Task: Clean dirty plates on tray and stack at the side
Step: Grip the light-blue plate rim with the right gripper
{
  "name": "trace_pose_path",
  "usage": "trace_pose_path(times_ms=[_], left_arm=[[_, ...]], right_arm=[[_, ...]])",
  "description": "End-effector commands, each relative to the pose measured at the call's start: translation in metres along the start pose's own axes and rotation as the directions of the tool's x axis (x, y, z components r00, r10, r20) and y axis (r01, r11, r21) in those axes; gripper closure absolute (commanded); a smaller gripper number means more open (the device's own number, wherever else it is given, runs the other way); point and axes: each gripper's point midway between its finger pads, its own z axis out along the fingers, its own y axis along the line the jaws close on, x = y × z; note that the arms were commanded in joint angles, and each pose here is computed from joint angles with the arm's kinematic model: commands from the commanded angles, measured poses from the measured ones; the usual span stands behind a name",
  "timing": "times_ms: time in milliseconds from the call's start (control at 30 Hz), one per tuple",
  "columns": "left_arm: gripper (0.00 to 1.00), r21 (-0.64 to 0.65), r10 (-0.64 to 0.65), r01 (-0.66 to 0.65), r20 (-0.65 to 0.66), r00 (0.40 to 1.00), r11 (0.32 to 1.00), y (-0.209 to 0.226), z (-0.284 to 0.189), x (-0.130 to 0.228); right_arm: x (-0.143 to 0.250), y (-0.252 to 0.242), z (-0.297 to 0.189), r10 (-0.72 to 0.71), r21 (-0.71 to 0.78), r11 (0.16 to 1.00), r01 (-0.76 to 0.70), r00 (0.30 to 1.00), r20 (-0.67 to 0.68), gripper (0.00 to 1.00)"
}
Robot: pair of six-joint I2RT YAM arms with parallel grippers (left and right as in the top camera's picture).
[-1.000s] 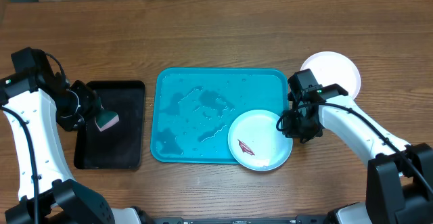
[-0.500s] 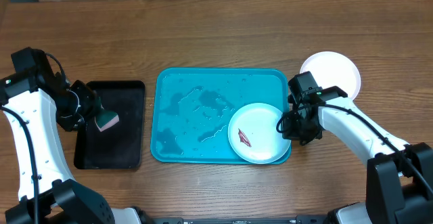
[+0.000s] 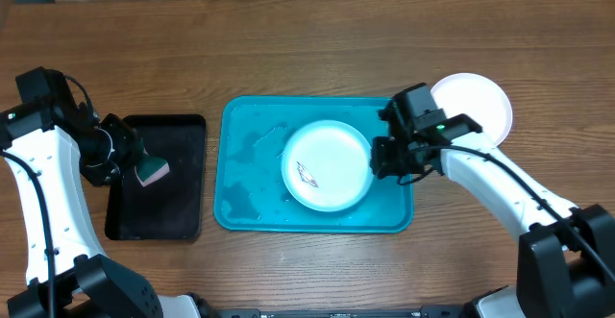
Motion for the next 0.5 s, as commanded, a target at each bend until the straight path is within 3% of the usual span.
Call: trace_pose_path(times_ms=[0, 100, 233, 300, 467], left_arm=[[0.96, 0.01, 0.023, -0.023, -0.014, 1.0, 1.0, -0.001, 0.003, 0.001], [0.96, 0.01, 0.023, -0.023, -0.014, 1.0, 1.0, -0.001, 0.003, 0.001], [0.96, 0.01, 0.023, -0.023, -0.013, 1.0, 1.0, -0.001, 0.003, 0.001], [0.96, 0.01, 0.023, -0.023, -0.013, 1.0, 1.0, -0.001, 0.003, 0.001], [0.96, 0.01, 0.024, -0.023, -0.013, 1.0, 1.0, -0.001, 0.003, 0.001]], right_arm=[[0.003, -0.003, 0.013, 0.106, 0.049, 0.993, -0.106, 0.994, 0.004, 0.96], [0.01, -0.002, 0.025, 0.166, 0.067, 0.984, -0.164, 0.986, -0.025, 0.96], [0.018, 0.005, 0.03, 0.157, 0.06, 0.986, -0.154, 0.986, -0.056, 0.64], [0.018, 0.008, 0.029, 0.139, 0.055, 0.989, -0.136, 0.989, -0.059, 0.58], [0.001, 0.018, 0.017, -0.057, 0.032, 0.998, 0.058, 0.998, -0.036, 0.54]])
